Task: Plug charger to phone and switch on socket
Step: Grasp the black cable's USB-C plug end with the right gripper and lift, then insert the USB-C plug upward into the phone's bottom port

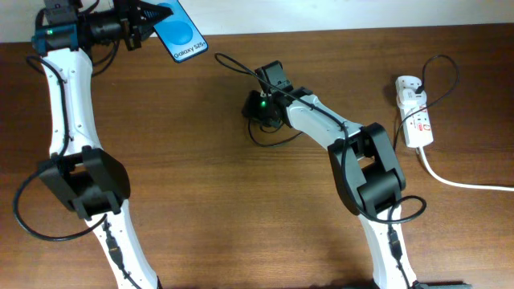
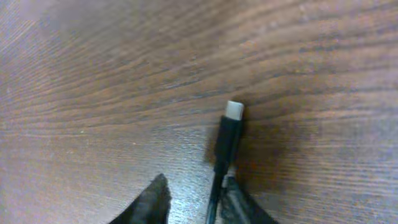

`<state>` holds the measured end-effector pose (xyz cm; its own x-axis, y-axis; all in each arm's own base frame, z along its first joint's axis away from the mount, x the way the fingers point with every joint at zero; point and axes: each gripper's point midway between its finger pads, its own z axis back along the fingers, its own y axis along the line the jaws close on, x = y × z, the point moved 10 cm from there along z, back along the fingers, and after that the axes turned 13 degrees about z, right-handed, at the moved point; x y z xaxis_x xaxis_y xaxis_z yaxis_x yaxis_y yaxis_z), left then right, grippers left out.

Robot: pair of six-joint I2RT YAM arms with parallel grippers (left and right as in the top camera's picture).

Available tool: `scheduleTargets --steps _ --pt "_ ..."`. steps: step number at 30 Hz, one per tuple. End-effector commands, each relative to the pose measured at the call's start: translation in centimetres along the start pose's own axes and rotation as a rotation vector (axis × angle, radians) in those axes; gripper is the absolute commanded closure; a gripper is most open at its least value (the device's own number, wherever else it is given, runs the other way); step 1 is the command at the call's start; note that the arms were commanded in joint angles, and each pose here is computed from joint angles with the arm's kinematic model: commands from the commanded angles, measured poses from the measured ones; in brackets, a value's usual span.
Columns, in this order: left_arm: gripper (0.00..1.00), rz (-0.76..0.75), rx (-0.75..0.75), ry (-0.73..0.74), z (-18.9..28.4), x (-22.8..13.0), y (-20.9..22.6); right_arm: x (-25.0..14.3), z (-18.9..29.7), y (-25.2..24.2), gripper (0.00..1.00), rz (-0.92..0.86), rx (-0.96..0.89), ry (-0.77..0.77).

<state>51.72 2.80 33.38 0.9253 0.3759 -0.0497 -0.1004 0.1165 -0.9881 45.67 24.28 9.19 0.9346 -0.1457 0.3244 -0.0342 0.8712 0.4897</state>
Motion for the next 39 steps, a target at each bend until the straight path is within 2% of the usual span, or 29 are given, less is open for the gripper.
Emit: scheduleTargets --steps 1,2,5,8,14,24,29,33,36,39 --pt "1.0 -0.031 -0.024 0.024 0.4 -0.3 -0.7 -0.7 -1.5 -1.0 0.86 -0.012 -0.044 0.025" --pt "1.0 -0.021 -0.023 0.025 0.4 -0.4 -0.7 -0.8 -1.5 -1.2 0.96 -0.004 -0.046 0.033" --pt "1.0 -0.016 -0.022 0.026 0.4 -0.4 -0.6 -0.5 -0.9 -1.3 0.96 0.138 0.038 0.074" --pt "1.0 -0.015 -0.022 0.026 0.4 -0.4 -0.6 0.3 1.1 -1.8 0.96 0.192 0.108 0.109" --pt "1.0 -0.041 -0.023 0.037 0.0 -0.6 -0.7 0.9 11.6 1.2 0.96 0.43 0.231 0.118" --pt "1.0 -0.162 -0.081 0.104 0.0 -1.1 -1.0 -0.3 21.3 4.7 0.96 0.537 0.322 0.052" --pt "1.0 -0.231 -0.126 0.154 -0.2 -1.6 -1.3 -1.8 28.2 5.5 0.96 0.608 0.324 -0.024" --pt "1.0 -0.285 -0.156 0.208 -1.6 -2.3 -1.6 -4.4 33.0 3.9 0.96 0.596 0.312 -0.093" --pt "1.0 -0.301 -0.168 0.249 -3.2 -3.1 -1.8 -7.4 34.1 1.5 0.96 0.55 0.375 -0.139" --pt "1.0 -0.325 -0.178 0.285 -4.7 -3.8 -2.0 -9.7 33.0 -0.4 0.96 0.508 0.502 -0.175"
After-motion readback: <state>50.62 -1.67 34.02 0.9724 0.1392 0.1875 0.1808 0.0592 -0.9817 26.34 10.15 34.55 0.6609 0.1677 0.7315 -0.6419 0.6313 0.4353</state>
